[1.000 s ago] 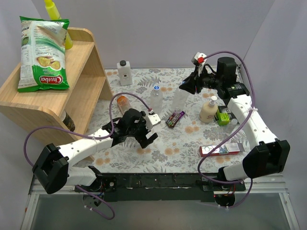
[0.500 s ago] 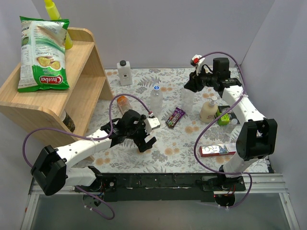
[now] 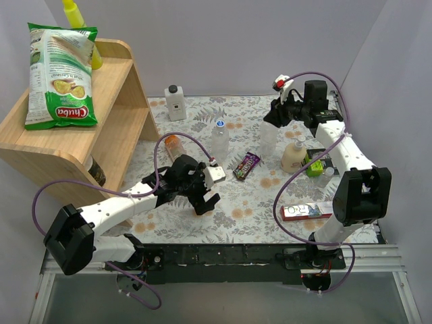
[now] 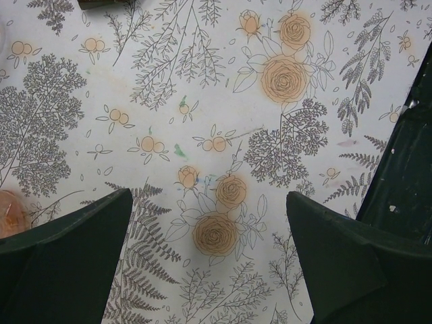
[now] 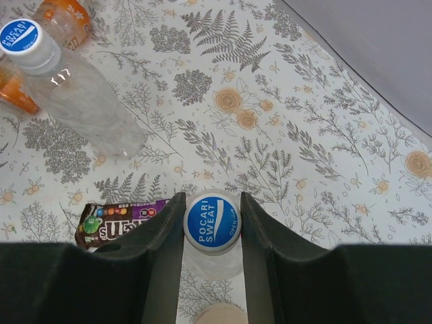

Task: Screw on the bottle caps

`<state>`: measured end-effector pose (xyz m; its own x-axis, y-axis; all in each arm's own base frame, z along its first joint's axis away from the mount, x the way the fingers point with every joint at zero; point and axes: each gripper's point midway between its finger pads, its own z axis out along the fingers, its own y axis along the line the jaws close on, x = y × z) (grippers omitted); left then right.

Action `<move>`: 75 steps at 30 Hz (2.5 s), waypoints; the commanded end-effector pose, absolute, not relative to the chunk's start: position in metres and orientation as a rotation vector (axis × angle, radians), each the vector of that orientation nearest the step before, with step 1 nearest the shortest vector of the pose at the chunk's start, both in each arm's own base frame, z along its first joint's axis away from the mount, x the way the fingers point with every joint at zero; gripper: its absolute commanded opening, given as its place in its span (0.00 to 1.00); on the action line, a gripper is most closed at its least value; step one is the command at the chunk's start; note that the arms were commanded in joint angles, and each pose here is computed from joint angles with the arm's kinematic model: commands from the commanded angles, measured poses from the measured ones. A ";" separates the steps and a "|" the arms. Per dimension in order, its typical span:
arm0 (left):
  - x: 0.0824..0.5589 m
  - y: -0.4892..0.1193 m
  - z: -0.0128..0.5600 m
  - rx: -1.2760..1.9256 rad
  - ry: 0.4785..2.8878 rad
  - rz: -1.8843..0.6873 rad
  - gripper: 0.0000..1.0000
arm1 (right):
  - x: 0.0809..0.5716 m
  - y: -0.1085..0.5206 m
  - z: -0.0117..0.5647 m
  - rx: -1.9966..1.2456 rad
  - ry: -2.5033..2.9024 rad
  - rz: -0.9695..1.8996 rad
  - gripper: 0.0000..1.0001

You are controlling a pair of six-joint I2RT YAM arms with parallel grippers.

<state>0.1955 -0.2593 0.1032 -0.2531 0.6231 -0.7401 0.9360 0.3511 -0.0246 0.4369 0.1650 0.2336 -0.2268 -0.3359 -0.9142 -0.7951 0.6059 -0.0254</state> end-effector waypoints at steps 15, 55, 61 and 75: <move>0.196 -0.265 0.103 1.372 1.957 -0.652 0.98 | 0.447 0.153 0.222 -0.866 1.839 0.540 0.31; 0.311 -0.182 0.120 0.351 2.399 -0.316 0.97 | 0.443 0.153 0.260 -0.803 1.801 0.533 0.73; 0.348 -0.172 0.122 0.208 2.403 -0.266 0.96 | 0.439 0.152 0.265 -0.803 1.794 0.524 0.73; 0.382 -0.164 0.092 0.061 2.453 -0.234 0.94 | 0.438 0.150 0.272 -0.796 1.797 0.511 0.73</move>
<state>0.3570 -0.1587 0.0732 -0.8228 0.0343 -0.5673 0.1296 0.9832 -0.1285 0.4350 0.1507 0.2308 -0.3063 -0.2929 -0.9057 -0.7312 0.6816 0.0269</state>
